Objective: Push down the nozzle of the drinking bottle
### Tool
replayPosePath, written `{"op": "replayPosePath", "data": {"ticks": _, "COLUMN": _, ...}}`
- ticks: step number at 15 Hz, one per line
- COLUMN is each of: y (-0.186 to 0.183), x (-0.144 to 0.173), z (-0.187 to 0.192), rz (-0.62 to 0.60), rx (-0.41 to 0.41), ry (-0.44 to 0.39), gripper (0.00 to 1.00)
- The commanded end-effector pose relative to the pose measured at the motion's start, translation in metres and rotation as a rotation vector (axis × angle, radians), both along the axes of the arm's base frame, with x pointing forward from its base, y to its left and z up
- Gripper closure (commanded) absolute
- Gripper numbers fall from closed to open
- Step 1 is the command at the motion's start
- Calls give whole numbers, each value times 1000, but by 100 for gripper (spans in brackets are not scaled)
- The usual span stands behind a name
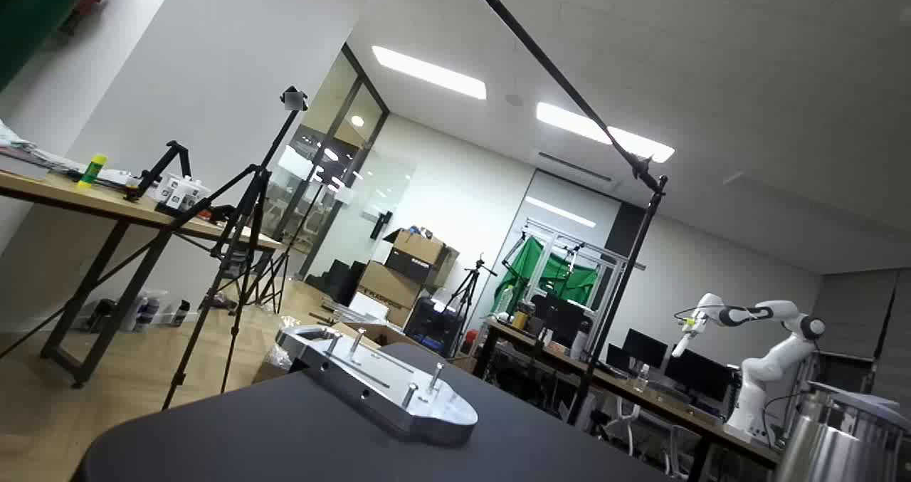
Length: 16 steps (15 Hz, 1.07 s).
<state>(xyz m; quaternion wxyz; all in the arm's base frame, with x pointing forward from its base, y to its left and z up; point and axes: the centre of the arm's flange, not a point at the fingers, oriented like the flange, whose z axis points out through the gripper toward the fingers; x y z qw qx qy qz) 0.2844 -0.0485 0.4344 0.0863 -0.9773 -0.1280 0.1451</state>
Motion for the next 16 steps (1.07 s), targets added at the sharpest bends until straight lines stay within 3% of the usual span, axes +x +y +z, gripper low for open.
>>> {"op": "replayPosePath", "data": {"ticks": 1, "y": 0, "x": 0, "z": 0, "rz": 0, "rx": 0, "ry": 0, "gripper": 0}}
{"op": "replayPosePath", "data": {"ticks": 5, "y": -1, "x": 7, "z": 4, "rz": 22, "rx": -7, "ry": -10, "gripper": 0}}
{"op": "replayPosePath", "data": {"ticks": 8, "y": 1, "x": 27, "z": 12, "rz": 31, "rx": -54, "ry": -88, "gripper": 0}}
{"op": "replayPosePath", "data": {"ticks": 9, "y": 3, "x": 36, "z": 14, "rz": 37, "rx": -68, "ry": -109, "gripper": 25}}
{"op": "replayPosePath", "data": {"ticks": 10, "y": 6, "x": 46, "z": 17, "rz": 42, "rx": -87, "ry": -128, "gripper": 27}}
{"op": "replayPosePath", "data": {"ticks": 16, "y": 33, "x": 120, "z": 35, "rz": 97, "rx": -192, "ry": -255, "gripper": 69}}
